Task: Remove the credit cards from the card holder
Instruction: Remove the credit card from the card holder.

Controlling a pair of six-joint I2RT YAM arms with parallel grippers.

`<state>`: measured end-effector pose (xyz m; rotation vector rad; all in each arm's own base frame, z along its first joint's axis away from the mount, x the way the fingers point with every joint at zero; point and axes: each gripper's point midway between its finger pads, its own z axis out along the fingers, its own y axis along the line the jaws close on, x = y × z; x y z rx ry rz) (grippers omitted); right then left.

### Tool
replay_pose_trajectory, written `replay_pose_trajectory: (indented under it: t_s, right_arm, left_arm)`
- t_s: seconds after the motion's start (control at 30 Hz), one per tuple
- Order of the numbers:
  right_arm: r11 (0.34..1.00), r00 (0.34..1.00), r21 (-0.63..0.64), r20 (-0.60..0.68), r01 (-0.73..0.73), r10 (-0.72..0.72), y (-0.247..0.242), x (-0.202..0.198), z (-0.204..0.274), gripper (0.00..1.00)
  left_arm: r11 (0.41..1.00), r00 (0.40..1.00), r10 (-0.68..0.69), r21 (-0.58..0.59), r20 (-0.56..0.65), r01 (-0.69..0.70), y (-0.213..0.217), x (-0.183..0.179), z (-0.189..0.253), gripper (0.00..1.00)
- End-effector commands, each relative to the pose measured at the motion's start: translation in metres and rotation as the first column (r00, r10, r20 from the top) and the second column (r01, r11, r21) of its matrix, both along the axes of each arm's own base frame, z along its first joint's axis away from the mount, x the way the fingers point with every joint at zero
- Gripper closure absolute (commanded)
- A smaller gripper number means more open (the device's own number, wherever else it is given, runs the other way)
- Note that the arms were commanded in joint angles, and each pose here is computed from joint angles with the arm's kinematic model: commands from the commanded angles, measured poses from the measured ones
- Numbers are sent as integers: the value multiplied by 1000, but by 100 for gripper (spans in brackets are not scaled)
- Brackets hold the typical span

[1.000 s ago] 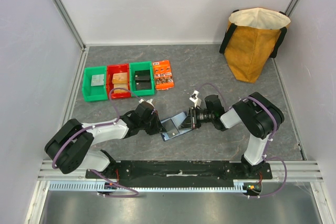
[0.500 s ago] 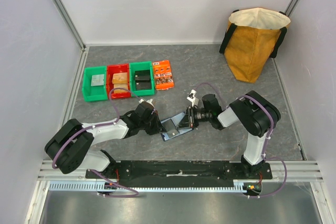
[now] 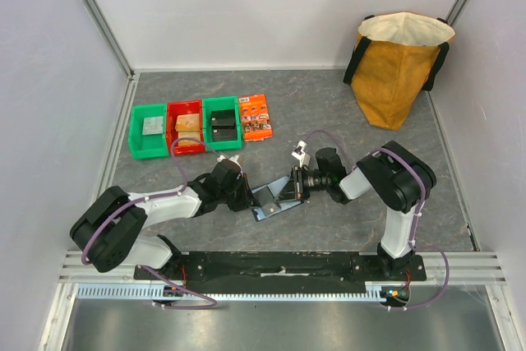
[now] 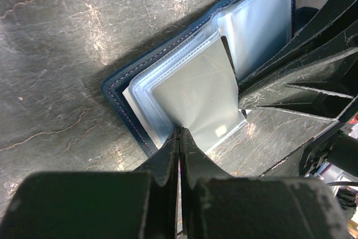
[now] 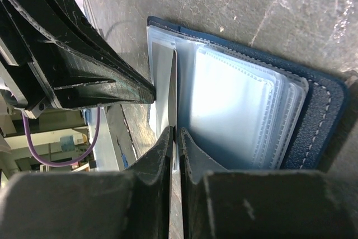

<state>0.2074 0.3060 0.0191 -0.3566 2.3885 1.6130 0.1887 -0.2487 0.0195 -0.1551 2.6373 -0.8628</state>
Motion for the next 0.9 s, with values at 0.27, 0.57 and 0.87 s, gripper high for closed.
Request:
replay_pose_trajectory:
  t_s: [0.27,0.57,0.87]
  right_arm:
    - [998,1000,52,13,19,-20,-5,8,7,100]
    - [998,998,33,7,61,-61,-23,15,6,100]
    - [998,998,21,9,57,-57,-22,18,6,98]
  left_arm:
    - [996,998,7,89,-63,-2,23,-19,-25,98]
    - [996,998,6,92,-67,1,22,-19,-25,98]
    - [998,1000,-17,53,-18,18,15,-12,-6,97]
